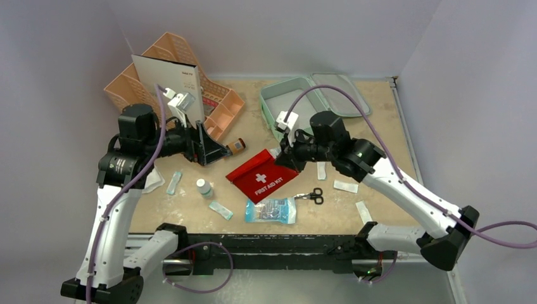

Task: Organize the medicine kit
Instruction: Pick up the medicine pouch from the center of the board.

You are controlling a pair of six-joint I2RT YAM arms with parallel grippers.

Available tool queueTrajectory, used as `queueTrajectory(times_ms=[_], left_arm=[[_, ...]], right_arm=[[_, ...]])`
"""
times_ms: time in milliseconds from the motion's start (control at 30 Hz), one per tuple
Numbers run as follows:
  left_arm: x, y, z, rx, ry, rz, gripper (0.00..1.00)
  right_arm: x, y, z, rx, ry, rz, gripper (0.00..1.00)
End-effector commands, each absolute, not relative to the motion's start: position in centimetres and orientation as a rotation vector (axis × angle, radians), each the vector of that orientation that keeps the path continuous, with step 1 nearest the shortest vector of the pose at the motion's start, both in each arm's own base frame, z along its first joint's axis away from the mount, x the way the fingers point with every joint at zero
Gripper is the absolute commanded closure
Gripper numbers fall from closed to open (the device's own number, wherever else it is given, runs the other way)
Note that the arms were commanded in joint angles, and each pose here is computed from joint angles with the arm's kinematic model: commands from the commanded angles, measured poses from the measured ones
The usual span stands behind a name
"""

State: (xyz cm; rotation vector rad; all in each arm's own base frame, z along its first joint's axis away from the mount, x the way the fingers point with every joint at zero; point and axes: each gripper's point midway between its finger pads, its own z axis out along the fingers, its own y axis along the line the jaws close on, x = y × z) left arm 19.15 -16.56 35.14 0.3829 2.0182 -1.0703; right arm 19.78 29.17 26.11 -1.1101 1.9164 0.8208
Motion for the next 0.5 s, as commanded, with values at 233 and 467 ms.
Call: queueTrajectory(times_ms=[233,467], left_arm=[[14.1,-19.6,36.3,0.688,1.816,-1.483,0.17],[13.2,-19.5,34.9,0.685,1.830,-1.504,0.17]], right_arm=[[12.5,30.5,35.2,-1.306,1.471,1.234,1.00],[11.2,30.5,36.9,-1.355,1.440,1.321,1.00]])
